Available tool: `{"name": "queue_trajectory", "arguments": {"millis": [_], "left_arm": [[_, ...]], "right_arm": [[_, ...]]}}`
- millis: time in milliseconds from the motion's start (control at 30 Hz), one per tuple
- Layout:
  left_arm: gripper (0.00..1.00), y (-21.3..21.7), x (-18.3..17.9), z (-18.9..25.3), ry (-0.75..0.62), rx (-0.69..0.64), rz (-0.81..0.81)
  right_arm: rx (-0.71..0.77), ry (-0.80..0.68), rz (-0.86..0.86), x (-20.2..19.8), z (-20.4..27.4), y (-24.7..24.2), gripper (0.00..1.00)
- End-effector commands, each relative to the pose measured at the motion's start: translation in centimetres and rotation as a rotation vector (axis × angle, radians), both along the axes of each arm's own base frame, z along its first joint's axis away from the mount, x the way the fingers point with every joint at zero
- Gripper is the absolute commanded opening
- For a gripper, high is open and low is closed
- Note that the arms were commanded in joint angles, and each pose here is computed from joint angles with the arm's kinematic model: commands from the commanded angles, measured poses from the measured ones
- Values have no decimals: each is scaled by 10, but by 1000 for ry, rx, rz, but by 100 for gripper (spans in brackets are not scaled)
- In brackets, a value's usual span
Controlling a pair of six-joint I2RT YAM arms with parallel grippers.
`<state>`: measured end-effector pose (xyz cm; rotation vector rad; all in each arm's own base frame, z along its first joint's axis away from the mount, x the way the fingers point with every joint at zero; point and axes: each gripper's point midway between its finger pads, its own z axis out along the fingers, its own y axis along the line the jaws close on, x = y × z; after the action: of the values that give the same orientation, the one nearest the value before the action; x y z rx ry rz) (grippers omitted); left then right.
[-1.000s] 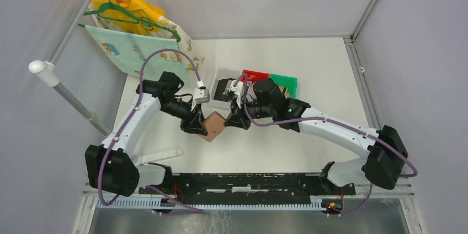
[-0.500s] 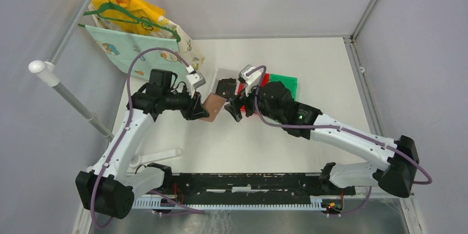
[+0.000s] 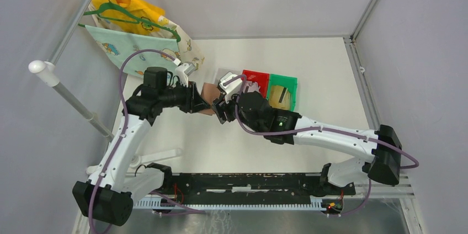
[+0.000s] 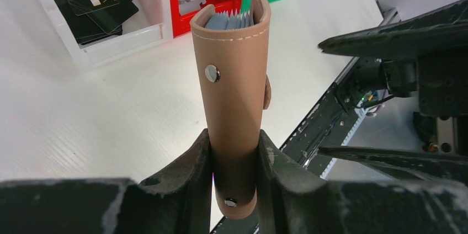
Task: Take the credit cards out of the card holder
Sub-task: Open the card holder.
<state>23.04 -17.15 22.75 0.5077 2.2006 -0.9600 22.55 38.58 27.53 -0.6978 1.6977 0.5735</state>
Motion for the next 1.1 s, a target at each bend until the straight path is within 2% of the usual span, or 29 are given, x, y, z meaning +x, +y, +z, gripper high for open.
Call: {"name": "queue_trajectory", "arguments": {"millis": [0, 333, 633, 700, 933, 967, 1067], "left_arm": [[5, -11, -3, 43, -73, -114, -6], [4, -14, -11, 57, -83, -150, -26], [3, -14, -10, 73, -103, -169, -6], [3, -14, -11, 75, -105, -173, -4], [3, -16, -15, 83, -110, -194, -21], [3, -16, -16, 83, -109, -195, -24], [3, -16, -16, 81, -104, -190, -25]], "right_arm": [[107, -46, -6, 2, 43, 14, 62], [73, -37, -51, 9, 35, 20, 46], [7, -28, -89, 11, 20, 24, 45], [1, -25, -111, 13, 19, 24, 39], [21, -49, -256, 27, 27, 8, 3], [27, -54, -281, 30, 29, 5, 0], [44, -64, -325, 33, 32, -4, 0]]}}
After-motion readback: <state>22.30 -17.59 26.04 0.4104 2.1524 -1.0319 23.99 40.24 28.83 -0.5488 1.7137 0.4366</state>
